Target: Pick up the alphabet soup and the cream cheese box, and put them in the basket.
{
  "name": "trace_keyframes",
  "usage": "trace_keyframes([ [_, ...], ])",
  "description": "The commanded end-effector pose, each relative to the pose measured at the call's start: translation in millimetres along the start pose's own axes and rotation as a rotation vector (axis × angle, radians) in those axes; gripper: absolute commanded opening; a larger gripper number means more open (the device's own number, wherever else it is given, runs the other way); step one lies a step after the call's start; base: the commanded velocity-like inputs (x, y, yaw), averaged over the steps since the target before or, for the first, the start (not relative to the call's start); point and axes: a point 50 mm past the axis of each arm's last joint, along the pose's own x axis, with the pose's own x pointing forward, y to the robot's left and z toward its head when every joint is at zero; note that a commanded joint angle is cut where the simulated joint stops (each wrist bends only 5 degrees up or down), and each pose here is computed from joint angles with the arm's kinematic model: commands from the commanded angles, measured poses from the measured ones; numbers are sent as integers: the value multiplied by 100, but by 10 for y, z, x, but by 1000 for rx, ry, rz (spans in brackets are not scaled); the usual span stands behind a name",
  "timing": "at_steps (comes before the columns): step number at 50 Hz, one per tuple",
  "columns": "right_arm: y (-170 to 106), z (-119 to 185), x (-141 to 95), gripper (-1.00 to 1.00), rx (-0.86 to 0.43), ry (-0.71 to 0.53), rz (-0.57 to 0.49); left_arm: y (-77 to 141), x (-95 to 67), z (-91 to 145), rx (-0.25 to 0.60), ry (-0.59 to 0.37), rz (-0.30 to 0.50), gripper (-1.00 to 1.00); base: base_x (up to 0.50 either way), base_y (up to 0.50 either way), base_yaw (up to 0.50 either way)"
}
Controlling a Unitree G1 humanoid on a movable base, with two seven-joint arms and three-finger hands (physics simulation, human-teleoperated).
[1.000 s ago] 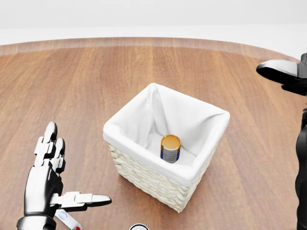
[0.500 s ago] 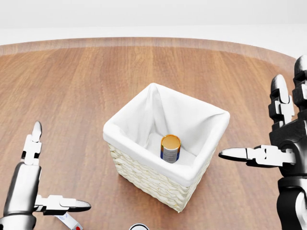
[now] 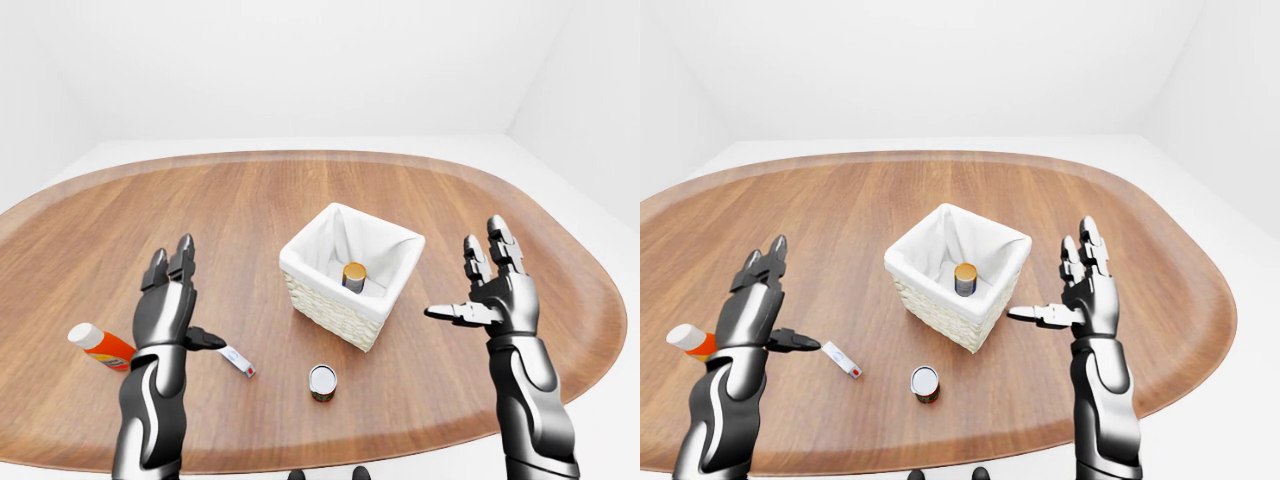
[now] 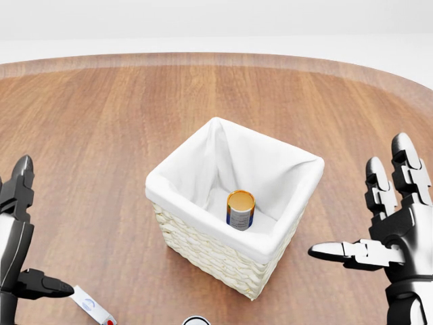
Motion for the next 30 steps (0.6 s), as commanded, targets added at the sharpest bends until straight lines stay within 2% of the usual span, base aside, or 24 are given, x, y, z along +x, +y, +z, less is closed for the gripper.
trace_keyframes([
  [1,-81,-119,-72,100,20,52,-20,153,33,42,152,-37,18,100,0,0,0],
  [5,-94,-155,-80,100,33,66,-25,114,70,94,208,-78,3,100,0,0,0],
  [8,-102,-170,-72,100,42,71,-27,15,37,181,245,-128,-31,100,0,0,0],
  [13,-111,-177,-58,100,54,73,-31,-47,7,231,268,-148,-60,100,0,0,0],
  [19,-111,-224,-8,100,84,86,-26,-175,-70,287,336,-190,-121,100,0,0,0],
  [27,-108,-277,-22,100,116,105,-12,-200,-104,378,383,-202,-189,100,0,0,0],
  [30,-120,-279,-8,100,131,104,-10,-232,-57,348,397,-183,-204,100,0,0,0],
])
